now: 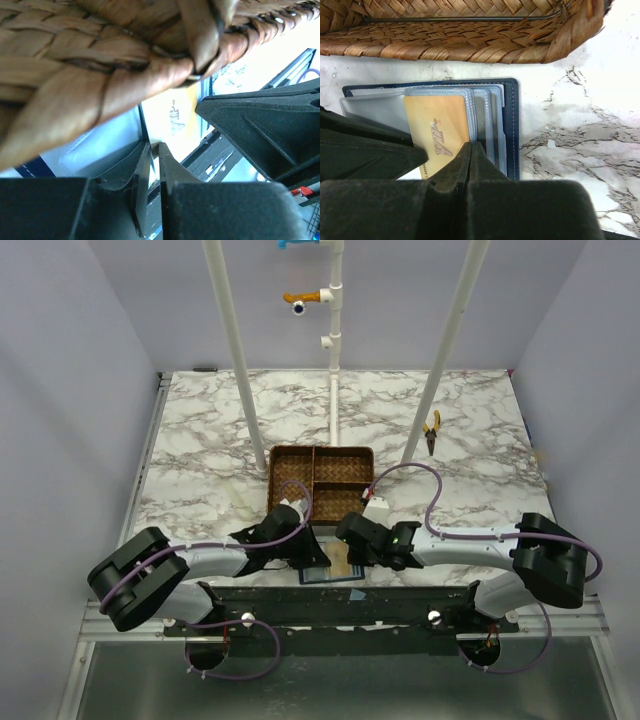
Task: Take the credit cards out of the card holder
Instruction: Remove the credit card from the card holder.
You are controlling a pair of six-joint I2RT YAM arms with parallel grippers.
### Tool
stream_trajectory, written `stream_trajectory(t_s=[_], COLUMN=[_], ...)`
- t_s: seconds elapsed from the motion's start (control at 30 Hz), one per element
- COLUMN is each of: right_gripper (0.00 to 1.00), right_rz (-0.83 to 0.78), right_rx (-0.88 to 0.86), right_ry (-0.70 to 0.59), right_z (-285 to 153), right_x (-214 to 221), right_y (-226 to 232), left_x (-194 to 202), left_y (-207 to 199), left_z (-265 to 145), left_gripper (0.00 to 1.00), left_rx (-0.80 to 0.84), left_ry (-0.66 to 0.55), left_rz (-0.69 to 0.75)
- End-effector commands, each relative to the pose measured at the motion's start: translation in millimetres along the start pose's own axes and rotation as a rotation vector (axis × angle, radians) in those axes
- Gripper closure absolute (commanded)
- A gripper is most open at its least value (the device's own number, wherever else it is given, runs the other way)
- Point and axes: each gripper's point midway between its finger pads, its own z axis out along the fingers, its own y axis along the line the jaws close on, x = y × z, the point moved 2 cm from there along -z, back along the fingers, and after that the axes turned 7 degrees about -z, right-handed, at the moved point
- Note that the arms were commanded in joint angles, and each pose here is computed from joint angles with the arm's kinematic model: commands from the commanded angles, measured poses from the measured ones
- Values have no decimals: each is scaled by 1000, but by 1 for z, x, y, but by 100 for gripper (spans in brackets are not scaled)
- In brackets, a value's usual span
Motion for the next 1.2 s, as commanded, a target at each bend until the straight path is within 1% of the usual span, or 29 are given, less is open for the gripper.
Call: stream_trajectory(t_s=[0.0, 0.07, 0.1, 0.3, 0.73, 1.17], right_gripper=[100, 99, 99, 99, 99, 99], right_rz=[-57, -59, -59, -49, -37, -37], right_rx=[136, 155, 166, 231, 292, 315], right_ry=[131, 136, 133, 115, 85, 80], right_z=[9, 10, 11, 9, 3, 4], right_x=[40, 42, 41, 40, 36, 37], right_y=[-35, -39, -41, -54, -67, -72], left_x=[1, 1, 1, 0, -2, -3], left_y=[-12, -11, -10, -2, 7, 13], left_z=[-6, -7, -7, -9, -12, -14], left_gripper=[92, 99, 100, 100, 100, 100], left_rx=[75, 73, 69, 38, 1, -26], left_ry=[-2, -4, -6, -18, -17, -6], left_rz=[9, 5, 3, -1, -3, 12])
